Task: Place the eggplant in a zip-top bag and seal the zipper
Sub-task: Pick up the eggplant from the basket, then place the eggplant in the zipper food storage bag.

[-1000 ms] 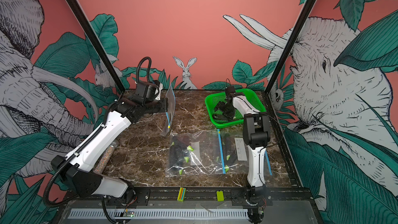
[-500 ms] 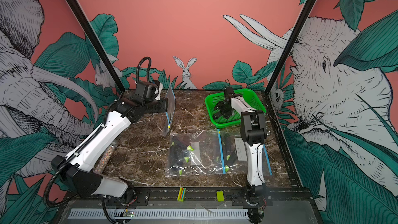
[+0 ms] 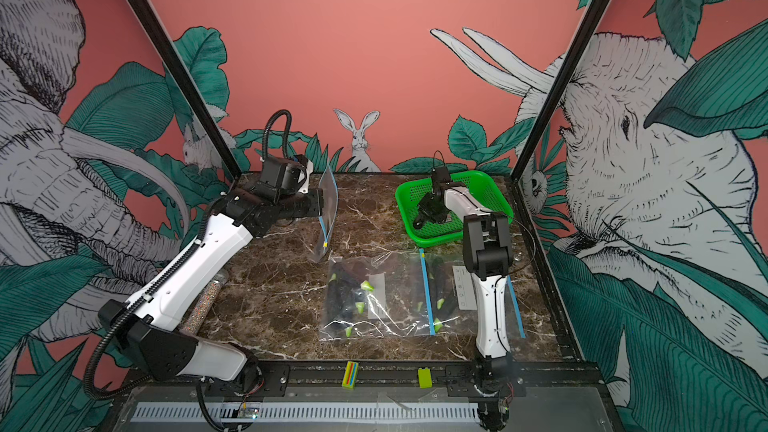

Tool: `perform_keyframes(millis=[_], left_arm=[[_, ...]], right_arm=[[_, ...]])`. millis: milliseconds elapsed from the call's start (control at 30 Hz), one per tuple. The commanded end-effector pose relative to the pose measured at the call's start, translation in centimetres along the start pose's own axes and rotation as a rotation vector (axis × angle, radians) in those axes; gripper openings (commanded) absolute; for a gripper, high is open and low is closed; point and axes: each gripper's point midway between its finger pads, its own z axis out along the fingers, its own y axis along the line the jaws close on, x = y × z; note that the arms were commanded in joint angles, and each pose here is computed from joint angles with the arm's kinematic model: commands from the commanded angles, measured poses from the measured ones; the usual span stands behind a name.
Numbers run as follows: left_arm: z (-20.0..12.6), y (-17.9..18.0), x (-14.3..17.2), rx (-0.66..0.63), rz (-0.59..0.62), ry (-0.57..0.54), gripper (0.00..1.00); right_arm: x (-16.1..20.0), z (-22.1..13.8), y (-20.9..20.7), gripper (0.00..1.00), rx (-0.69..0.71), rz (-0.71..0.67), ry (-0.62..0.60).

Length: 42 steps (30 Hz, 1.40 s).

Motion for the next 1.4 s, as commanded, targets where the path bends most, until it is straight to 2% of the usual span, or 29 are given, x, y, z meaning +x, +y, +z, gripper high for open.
perform_keyframes(millis=[0, 300, 533, 633, 800, 1033, 1367], left_arm=[[-0.6, 0.0, -0.4, 0.011, -0.017, -0.015, 0.0], [-0.3, -0.2, 0.0, 0.034, -0.035, -0.011, 0.0], [-0.5, -0.5, 0.0, 0.051, -0.048, -0.008, 0.0], [-0.7, -0.6, 0.0, 0.052, -0.051, -0.011, 0.0], [-1.1, -0.7, -0.3, 0.062, -0.063, -0.026, 0.0], [-1.5, -0.8, -0.6, 0.065, -0.074, -0.039, 0.0], [-2.1, -1.4, -1.0, 0.098, -0.079, -0.053, 0.0]], right_arm=[[-2.1, -4.6, 0.7, 0.21, -0.015, -0.059, -0.115], [-2.8, -15.6, 1.7, 0.16, -0.106, -0.18, -0.279], [1.0, -23.7, 6.1, 0.14, -0.237, -0.342, -0.384], [3.2, -27.4, 8.7, 0.14, -0.296, -0.375, -0.479], [9.8, -29.7, 15.8, 0.12, -0.477, -0.494, -0.526], [16.3, -31.3, 23.8, 0.12, -0.694, -0.618, -0.564], [19.3, -29.9, 28.3, 0.13, -0.765, -0.654, -0.536]])
